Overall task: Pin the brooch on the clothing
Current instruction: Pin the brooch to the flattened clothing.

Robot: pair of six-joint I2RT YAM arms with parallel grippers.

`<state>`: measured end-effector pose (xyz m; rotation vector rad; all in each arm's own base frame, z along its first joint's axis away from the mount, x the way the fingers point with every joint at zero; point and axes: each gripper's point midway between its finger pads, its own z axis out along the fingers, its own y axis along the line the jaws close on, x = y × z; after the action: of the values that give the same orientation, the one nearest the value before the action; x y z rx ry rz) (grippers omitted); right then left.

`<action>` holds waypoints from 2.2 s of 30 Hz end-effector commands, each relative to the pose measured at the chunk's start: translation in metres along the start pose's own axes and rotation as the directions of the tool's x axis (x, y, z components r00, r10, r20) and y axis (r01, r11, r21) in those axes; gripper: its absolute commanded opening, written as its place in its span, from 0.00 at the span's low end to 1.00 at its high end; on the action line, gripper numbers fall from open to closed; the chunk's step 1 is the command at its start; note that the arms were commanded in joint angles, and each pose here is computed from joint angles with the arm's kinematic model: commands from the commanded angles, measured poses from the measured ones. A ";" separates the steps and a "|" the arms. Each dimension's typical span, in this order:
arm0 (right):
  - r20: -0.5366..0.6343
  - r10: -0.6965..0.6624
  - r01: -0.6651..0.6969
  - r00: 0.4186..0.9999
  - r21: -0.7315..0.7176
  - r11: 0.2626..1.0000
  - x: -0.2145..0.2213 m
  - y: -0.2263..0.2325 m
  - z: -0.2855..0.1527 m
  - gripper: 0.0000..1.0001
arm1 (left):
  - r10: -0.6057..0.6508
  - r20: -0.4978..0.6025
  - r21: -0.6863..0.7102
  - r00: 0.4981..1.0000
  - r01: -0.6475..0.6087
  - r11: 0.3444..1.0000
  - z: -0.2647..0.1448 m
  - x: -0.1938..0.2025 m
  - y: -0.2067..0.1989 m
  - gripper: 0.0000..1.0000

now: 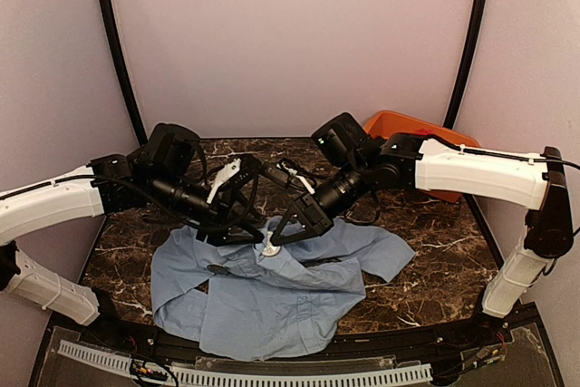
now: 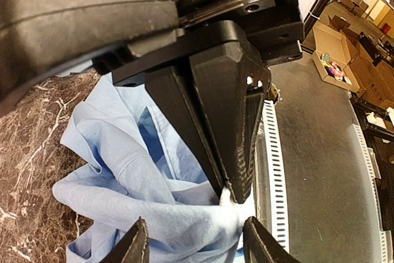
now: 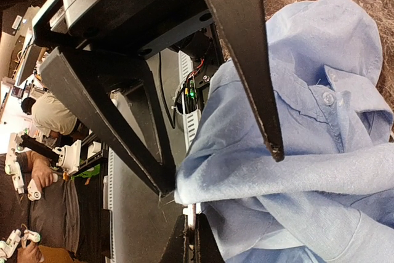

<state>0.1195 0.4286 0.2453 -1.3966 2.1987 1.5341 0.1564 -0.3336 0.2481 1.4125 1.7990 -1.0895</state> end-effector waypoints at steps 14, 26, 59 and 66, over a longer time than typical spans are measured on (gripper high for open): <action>0.046 -0.060 0.062 0.997 -0.044 0.997 -0.013 0.020 -0.010 0.00 | -0.038 -0.054 0.072 0.998 0.042 0.997 0.008 0.009 -0.005 0.50; 0.036 -0.056 0.057 0.998 -0.024 0.998 -0.010 0.015 -0.008 0.00 | -0.047 -0.047 0.101 0.998 0.051 0.994 0.011 0.005 -0.007 0.47; 0.011 -0.038 0.038 0.999 0.017 0.999 -0.014 0.005 -0.005 0.00 | -0.057 -0.054 0.134 0.997 0.064 0.989 0.014 0.006 -0.012 0.43; 0.012 -0.043 0.042 0.999 0.021 0.999 -0.015 0.006 -0.006 0.00 | -0.067 -0.068 0.123 0.995 0.075 0.990 0.016 0.009 -0.009 0.39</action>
<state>0.1230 0.4258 0.2414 -1.3927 2.2566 1.4788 0.1450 -0.3439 0.2329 1.4855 1.8467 -1.2249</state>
